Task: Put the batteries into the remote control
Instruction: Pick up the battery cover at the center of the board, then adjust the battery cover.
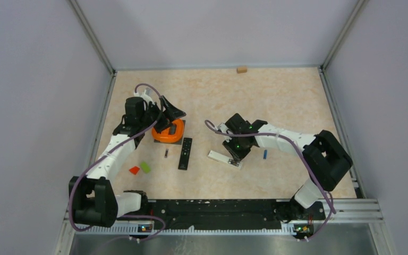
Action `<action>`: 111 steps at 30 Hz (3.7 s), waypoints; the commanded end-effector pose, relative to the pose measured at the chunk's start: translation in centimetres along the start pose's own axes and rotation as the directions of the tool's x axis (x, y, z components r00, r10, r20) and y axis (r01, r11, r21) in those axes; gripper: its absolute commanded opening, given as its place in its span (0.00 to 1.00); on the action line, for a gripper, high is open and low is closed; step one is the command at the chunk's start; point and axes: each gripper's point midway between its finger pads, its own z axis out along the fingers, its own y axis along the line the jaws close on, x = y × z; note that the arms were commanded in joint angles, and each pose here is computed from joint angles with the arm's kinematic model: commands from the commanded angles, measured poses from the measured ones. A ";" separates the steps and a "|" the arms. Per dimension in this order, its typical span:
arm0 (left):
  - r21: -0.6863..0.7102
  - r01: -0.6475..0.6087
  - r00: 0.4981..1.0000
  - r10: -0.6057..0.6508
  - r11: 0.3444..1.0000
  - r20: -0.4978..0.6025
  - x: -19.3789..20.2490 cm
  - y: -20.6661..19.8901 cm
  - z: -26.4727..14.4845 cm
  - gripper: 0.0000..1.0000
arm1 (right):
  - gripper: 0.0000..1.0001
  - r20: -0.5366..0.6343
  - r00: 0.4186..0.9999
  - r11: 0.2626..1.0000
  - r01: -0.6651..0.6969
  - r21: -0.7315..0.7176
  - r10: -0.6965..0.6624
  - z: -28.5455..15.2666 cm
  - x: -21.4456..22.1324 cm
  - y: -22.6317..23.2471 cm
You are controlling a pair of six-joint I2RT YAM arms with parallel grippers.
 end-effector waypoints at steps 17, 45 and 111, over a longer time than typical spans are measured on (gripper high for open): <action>0.001 -0.065 0.995 0.065 0.998 0.081 -1.9 -0.9 -0.9 0.99 | 0.69 0.101 0.982 0.938 -0.182 0.295 0.159 -1.5 -5.4 -9.5; 0.108 -0.021 1.000 0.020 0.994 0.009 -0.7 -2.2 0.0 0.99 | 0.38 -0.182 0.978 0.989 -0.075 0.129 0.098 3.4 -1.9 -10.4; 0.262 0.186 0.928 -0.082 0.947 -0.364 11.3 -3.5 13.2 0.38 | 0.29 0.170 0.985 0.978 0.001 -0.208 0.035 -1.8 -8.0 -2.3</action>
